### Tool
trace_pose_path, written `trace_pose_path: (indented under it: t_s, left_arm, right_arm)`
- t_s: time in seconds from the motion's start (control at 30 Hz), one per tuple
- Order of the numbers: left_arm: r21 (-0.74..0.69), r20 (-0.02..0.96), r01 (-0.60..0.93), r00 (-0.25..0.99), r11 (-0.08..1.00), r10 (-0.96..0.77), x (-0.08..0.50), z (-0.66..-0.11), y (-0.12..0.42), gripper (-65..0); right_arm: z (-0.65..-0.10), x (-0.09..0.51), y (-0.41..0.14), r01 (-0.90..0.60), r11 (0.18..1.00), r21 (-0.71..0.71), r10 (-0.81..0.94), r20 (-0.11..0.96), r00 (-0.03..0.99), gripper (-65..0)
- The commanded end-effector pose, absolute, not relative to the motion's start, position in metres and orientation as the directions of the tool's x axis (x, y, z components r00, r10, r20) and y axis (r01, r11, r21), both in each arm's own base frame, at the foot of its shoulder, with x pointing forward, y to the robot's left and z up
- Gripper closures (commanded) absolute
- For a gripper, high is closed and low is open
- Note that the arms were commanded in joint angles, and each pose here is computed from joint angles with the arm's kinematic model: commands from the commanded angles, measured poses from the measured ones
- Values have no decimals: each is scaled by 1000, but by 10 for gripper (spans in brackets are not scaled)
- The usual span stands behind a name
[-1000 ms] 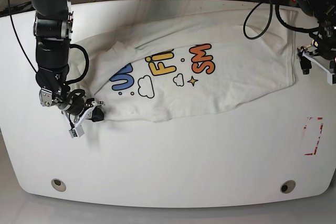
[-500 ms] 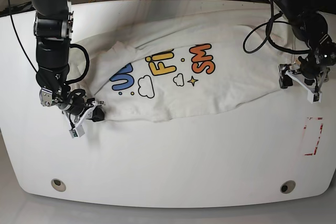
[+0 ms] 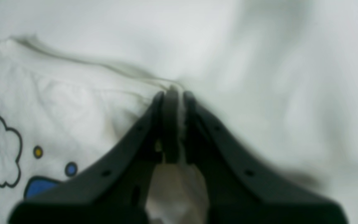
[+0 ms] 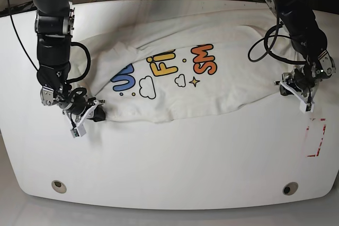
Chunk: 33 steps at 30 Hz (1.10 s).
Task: Fold the T-shirt properly
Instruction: 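Move both grippers to the shirt's hem edge and grasp it, then lift the hem with both grippers and fold it over toward the collar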
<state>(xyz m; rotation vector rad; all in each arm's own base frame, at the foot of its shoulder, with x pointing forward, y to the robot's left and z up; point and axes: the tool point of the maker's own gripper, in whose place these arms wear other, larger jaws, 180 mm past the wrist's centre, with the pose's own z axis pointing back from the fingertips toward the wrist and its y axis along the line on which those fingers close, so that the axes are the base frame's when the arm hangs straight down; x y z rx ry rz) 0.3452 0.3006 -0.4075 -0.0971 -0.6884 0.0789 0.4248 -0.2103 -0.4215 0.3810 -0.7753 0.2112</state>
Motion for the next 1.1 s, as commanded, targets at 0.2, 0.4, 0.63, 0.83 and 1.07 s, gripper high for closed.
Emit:
trace_pose_path:
  t_s: [0.2,0.4,0.63,0.83,1.07]
  left_arm:
    - [-60,737,-11,674,998,52,369,-367,306,-25]
    - [-1,789,24,615,1000,-13,377,-336,306,-24]
    - [62,803,86,587,994,-101,373,-321,304,-24]
    - [104,809,99,570,990,-142,365,-312,302,-24]
    - [141,793,122,580,982,-186,345,-315,305,-24]
  right_arm:
    - [-384,432,-209,-414,899,144,164,764,624,0]
    - [-359,432,-215,-455,889,57,251,770,587,0]
    - [-327,426,-240,-416,909,-27,280,780,560,0]
    - [-314,411,-242,-421,903,-82,323,777,540,0]
    - [-309,386,-263,-372,920,-122,330,753,569,0]
